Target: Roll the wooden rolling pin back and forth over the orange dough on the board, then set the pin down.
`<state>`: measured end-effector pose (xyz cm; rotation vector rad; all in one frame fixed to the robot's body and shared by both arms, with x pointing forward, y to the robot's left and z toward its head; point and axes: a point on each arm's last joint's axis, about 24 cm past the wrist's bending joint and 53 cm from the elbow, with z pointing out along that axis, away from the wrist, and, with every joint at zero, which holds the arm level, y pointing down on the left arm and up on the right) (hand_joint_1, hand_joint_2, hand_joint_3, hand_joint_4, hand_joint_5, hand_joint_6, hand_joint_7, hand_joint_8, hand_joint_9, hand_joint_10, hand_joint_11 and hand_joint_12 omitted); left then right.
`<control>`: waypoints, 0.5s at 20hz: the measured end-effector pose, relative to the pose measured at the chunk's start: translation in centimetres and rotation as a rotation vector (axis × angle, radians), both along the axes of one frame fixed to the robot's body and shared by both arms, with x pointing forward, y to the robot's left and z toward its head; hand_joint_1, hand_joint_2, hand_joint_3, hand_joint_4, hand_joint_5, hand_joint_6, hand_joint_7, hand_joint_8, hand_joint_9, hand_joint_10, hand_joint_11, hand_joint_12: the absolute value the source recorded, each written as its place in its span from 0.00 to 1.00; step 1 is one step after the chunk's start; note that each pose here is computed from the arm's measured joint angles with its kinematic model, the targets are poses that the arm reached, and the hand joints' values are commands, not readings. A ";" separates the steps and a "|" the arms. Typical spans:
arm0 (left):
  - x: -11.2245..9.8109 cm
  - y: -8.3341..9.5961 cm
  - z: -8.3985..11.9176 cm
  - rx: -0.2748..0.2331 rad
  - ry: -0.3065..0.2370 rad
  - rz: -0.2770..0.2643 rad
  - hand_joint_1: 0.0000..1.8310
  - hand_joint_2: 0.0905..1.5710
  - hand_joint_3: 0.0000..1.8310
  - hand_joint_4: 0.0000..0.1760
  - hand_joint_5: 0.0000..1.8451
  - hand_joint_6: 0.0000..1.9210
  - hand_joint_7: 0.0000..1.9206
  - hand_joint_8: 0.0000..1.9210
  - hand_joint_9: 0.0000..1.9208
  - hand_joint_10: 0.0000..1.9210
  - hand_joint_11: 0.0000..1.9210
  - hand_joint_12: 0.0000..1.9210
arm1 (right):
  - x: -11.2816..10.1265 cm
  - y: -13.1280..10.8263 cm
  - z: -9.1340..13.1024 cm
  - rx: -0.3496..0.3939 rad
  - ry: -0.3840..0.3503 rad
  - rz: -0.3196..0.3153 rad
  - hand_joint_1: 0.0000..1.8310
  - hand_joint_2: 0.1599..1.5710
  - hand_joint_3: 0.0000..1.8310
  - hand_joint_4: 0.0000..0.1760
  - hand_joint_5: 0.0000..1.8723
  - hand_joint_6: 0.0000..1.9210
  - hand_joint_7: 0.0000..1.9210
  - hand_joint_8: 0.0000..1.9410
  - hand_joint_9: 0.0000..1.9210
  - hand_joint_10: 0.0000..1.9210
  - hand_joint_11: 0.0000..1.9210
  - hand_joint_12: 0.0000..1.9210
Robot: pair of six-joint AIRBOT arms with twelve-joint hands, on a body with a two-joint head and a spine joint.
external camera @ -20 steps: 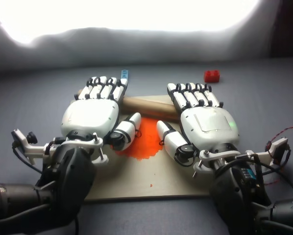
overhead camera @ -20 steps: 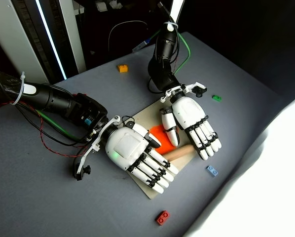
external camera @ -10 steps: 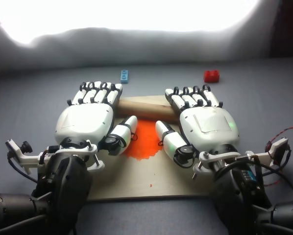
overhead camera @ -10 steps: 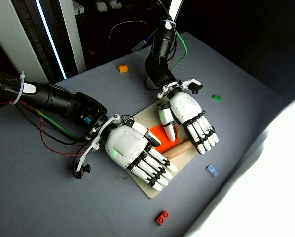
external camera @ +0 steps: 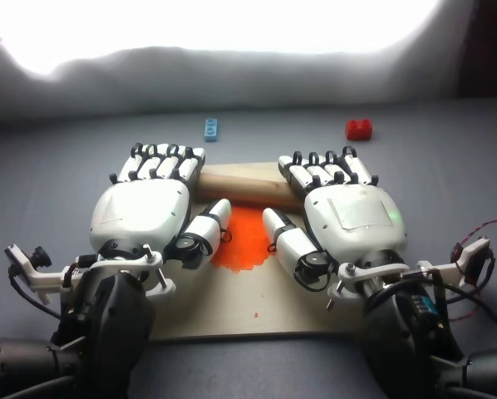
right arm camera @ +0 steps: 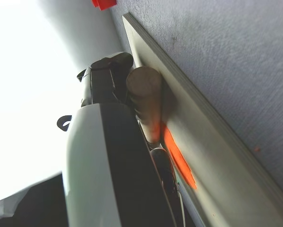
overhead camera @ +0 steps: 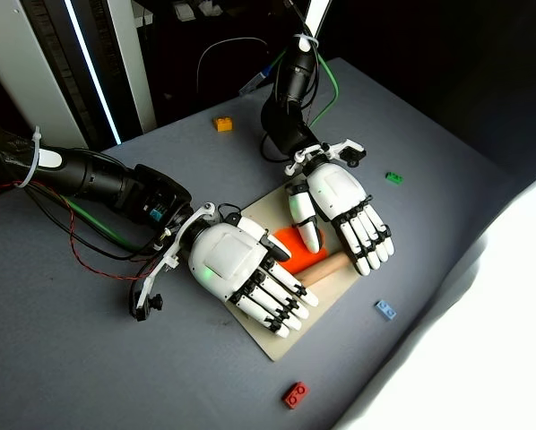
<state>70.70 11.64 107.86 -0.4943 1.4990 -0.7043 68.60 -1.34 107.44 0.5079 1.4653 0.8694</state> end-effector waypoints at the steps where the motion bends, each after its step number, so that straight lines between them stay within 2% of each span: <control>1: -0.1 0.1 0.0 0.000 0.003 -0.001 0.00 0.99 0.00 0.00 0.09 0.00 0.11 0.00 0.08 0.00 0.00 0.12 | -0.1 0.0 -0.1 -0.002 0.001 0.001 0.00 1.00 0.00 0.00 0.16 0.01 0.20 0.01 0.18 0.02 0.00 0.42; 10: -1.5 0.4 -0.2 -0.006 -0.006 0.000 0.00 0.99 0.00 0.00 0.09 0.00 0.11 0.00 0.08 0.00 0.00 0.12 | -0.7 0.0 -0.2 -0.004 -0.001 0.012 0.00 1.00 0.00 0.00 0.16 0.01 0.20 0.01 0.18 0.02 0.00 0.42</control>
